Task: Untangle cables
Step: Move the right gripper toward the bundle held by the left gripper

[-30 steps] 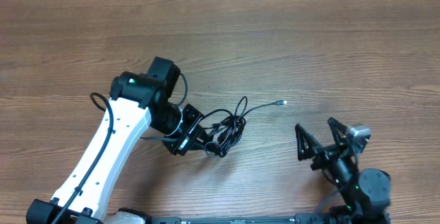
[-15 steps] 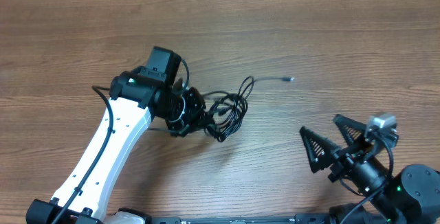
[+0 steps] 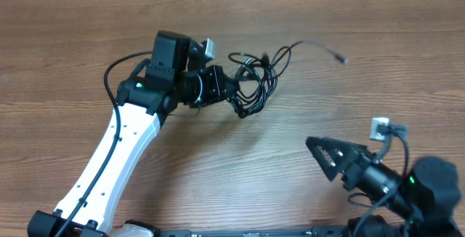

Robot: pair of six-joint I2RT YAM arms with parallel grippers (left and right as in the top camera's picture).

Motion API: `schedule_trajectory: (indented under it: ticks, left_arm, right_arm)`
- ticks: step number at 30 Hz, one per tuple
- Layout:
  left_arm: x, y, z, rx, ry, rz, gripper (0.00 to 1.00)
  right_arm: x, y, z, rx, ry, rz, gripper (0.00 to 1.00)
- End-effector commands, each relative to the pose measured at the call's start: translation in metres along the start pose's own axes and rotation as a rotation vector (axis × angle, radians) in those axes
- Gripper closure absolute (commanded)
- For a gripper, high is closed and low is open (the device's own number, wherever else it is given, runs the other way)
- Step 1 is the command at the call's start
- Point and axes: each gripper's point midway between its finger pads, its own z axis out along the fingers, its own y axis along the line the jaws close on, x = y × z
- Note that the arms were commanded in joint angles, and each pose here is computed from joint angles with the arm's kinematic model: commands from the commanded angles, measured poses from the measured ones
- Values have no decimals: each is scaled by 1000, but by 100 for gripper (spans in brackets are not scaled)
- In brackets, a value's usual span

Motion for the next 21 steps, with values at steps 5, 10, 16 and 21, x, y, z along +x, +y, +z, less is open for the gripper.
schedule_trajectory:
  ticks: [5, 10, 16, 21]
  left_arm:
    - [-9, -3, 4, -145, -125, 94, 96]
    - [-10, -1, 7, -193, -168, 38, 96]
    - [-11, -3, 8, -178, -181, -60, 96]
    - [-9, -4, 8, -170, -176, -85, 96]
  right_arm:
    - [-13, -7, 22, 20, 50, 53, 19]
    - [-15, -18, 34, 49, 82, 41, 23]
    - [-20, -27, 50, 60, 120, 26, 29]
    - [-23, -27, 64, 24, 159, 17, 30]
